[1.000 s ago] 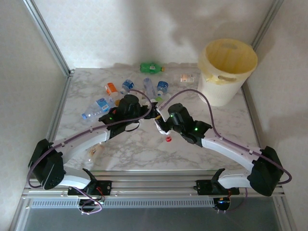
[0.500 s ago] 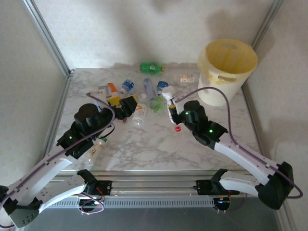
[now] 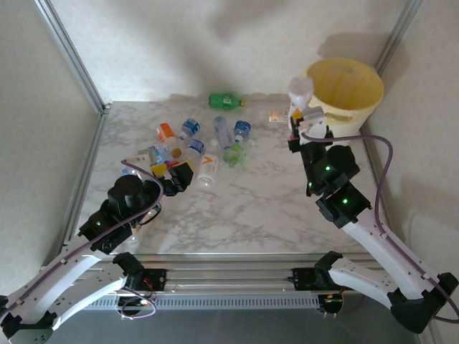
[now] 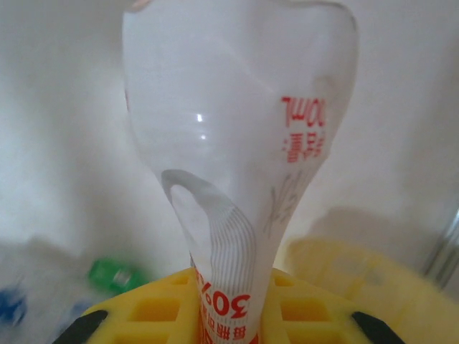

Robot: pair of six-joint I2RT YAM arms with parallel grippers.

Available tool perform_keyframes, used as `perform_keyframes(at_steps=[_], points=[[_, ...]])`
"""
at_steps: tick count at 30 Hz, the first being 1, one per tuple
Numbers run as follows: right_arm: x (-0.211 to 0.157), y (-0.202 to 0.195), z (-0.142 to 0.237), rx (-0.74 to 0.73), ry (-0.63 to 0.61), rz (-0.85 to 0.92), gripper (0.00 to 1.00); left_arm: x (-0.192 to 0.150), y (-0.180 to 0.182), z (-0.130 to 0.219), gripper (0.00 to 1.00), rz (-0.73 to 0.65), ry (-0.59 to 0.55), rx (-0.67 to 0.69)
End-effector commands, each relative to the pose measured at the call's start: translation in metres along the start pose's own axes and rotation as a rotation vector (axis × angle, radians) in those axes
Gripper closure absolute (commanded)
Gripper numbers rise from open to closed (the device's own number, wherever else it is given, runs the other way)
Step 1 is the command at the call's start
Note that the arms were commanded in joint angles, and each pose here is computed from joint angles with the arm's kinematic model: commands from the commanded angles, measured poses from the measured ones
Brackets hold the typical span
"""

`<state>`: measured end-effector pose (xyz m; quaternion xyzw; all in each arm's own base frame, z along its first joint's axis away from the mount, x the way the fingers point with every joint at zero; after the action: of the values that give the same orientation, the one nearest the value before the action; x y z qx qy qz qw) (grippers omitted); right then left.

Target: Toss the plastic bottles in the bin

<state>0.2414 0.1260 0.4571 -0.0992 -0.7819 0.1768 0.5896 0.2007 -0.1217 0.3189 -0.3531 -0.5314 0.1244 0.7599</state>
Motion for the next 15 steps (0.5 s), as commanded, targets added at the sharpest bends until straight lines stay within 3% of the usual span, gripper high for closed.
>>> perform_keyframes(at_steps=[1, 7, 15], points=[[0.051, -0.039, -0.005, -0.203, -0.206, 0.047, 1.00, 0.004, 0.001, -0.001, 0.00, -0.020, -0.033, -0.006], [0.076, -0.058, -0.018, -0.293, -0.356, 0.070, 1.00, -0.002, 0.003, -0.008, 0.00, -0.044, -0.029, -0.013], [0.064, -0.070, -0.053, -0.353, -0.335, 0.066, 1.00, -0.006, 0.010, -0.007, 0.00, -0.049, -0.019, 0.013]])
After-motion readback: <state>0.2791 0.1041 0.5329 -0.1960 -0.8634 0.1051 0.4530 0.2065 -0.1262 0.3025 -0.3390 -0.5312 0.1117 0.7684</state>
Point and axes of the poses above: each hand's point on the last joint's axis, 136 mm out from that joint toward the fingers, its own z axis back along the fingers, its own y axis along the line the jaws close on, x = y × z, the point moved 6 cm from there along z, back along the fingers, and after that the axes turned 8 degrees about z, right-handed, at the moved point
